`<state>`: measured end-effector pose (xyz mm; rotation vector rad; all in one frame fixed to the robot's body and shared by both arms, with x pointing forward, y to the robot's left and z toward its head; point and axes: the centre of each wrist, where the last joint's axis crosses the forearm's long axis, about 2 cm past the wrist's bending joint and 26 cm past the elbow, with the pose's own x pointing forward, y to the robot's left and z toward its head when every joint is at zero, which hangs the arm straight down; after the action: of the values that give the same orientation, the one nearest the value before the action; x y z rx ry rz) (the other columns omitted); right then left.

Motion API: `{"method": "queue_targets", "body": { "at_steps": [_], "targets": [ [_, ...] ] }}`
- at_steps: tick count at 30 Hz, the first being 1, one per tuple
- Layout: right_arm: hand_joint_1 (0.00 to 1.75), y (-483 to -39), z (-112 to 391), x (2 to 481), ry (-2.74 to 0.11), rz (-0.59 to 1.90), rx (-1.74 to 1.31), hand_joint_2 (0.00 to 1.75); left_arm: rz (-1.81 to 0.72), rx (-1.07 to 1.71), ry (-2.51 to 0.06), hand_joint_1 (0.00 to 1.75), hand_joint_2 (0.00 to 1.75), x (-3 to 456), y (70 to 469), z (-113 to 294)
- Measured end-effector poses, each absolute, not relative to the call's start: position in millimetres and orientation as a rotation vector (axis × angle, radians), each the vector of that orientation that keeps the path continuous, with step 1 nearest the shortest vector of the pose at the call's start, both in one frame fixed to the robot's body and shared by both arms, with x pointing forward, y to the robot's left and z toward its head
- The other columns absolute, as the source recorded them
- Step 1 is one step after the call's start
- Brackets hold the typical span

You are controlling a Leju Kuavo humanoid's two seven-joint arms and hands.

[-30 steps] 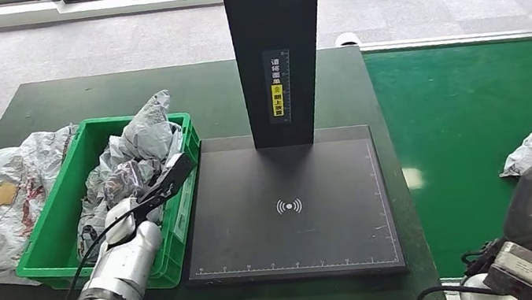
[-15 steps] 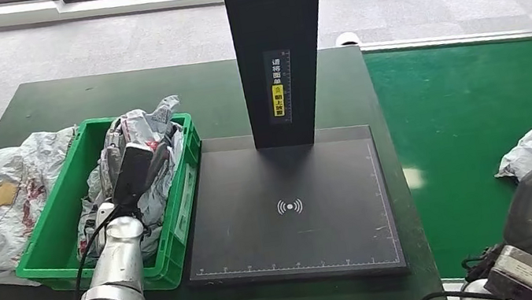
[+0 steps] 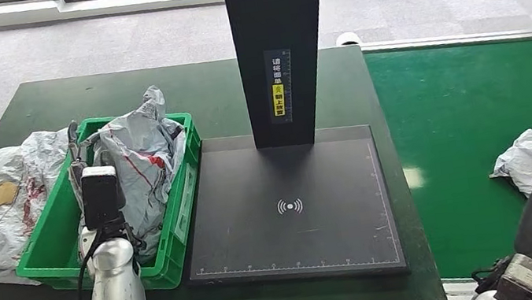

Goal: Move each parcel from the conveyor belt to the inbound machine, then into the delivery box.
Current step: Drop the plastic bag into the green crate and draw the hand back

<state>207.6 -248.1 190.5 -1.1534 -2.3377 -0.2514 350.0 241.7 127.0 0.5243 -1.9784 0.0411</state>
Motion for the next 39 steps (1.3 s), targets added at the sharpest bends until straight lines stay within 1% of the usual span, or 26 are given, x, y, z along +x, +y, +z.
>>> {"method": "queue_targets", "body": {
  "at_steps": [11,15,18,22,32,39],
  "targets": [
    [0.00,-249.1,189.7,206.0,-2.332,-0.249,-1.160,1.75,0.087,0.460,-2.033,0.00,0.00,343.7,238.8,132.3],
    [0.00,-253.7,187.6,203.9,-2.314,-0.240,-1.187,1.75,0.173,0.380,-2.129,0.00,1.75,337.8,236.6,137.9],
    [0.00,-265.0,183.6,201.5,-2.278,-0.224,-1.247,1.75,0.225,0.323,-2.229,0.00,1.75,333.4,234.8,151.4],
    [0.00,-282.7,173.5,200.9,-2.204,-0.188,-1.335,1.75,0.175,0.361,-2.296,0.00,1.75,326.3,229.5,165.7],
    [0.00,-301.6,155.4,199.0,-2.095,-0.160,-1.403,1.75,0.092,0.603,-2.263,0.00,1.75,319.6,226.6,166.3],
    [0.00,-302.3,151.7,199.1,-2.081,-0.155,-1.401,1.75,0.087,0.622,-2.262,0.00,1.75,319.7,225.6,166.9]
  ]
}}
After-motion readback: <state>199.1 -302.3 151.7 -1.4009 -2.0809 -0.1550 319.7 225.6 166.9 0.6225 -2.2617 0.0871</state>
